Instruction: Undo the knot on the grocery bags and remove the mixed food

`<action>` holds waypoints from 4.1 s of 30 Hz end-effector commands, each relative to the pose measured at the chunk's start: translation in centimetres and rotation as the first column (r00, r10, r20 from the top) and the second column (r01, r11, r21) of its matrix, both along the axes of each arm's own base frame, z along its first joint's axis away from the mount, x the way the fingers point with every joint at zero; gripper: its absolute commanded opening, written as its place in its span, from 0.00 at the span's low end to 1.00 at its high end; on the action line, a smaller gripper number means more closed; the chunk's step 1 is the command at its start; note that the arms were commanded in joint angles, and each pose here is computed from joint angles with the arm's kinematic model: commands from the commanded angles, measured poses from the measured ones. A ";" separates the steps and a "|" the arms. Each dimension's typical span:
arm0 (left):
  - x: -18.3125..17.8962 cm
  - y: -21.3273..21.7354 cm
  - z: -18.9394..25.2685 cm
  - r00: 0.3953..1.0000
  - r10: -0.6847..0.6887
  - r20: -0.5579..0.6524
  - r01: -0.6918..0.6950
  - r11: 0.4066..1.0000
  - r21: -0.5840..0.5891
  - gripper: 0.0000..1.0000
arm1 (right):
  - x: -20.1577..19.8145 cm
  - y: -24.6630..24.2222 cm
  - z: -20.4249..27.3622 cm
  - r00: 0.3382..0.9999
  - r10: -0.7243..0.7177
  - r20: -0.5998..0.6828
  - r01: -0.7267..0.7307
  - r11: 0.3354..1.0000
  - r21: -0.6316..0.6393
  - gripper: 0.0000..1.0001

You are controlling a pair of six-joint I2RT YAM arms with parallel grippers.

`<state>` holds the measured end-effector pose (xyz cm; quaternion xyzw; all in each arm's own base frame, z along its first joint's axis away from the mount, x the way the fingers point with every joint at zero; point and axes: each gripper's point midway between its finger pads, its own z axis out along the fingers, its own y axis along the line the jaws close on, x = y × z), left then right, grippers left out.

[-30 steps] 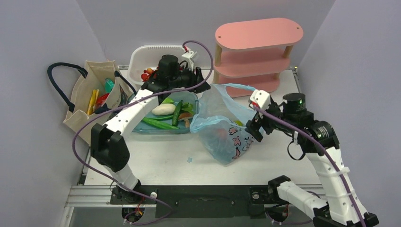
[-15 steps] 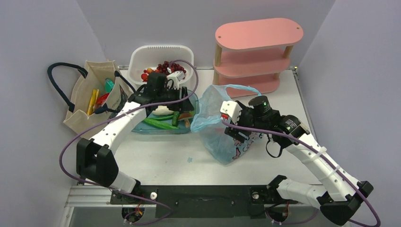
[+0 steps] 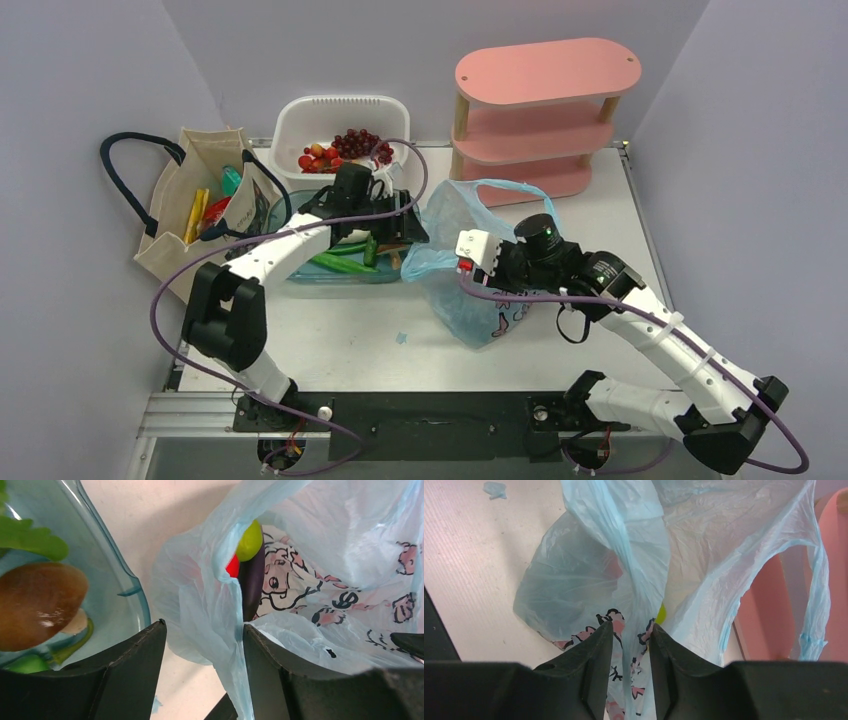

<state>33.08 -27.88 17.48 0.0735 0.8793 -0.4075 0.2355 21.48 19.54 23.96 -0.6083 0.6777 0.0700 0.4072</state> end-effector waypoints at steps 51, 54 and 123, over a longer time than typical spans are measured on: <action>-4.9 -4.4 15.9 0.444 -0.606 0.660 0.624 0.738 0.257 0.49 | -3.6 -8.1 2.7 0.953 -0.069 0.295 0.070 0.998 0.006 0.00; -7.4 -6.0 14.0 0.354 -0.688 0.634 0.680 0.655 0.330 0.50 | -3.3 -8.6 2.9 0.948 -0.103 0.302 0.104 0.994 0.012 0.00; -11.0 -9.2 13.0 -0.121 -0.643 0.757 0.453 0.642 0.618 0.55 | -4.9 -8.2 2.9 0.961 -0.038 0.273 0.028 0.999 0.041 0.00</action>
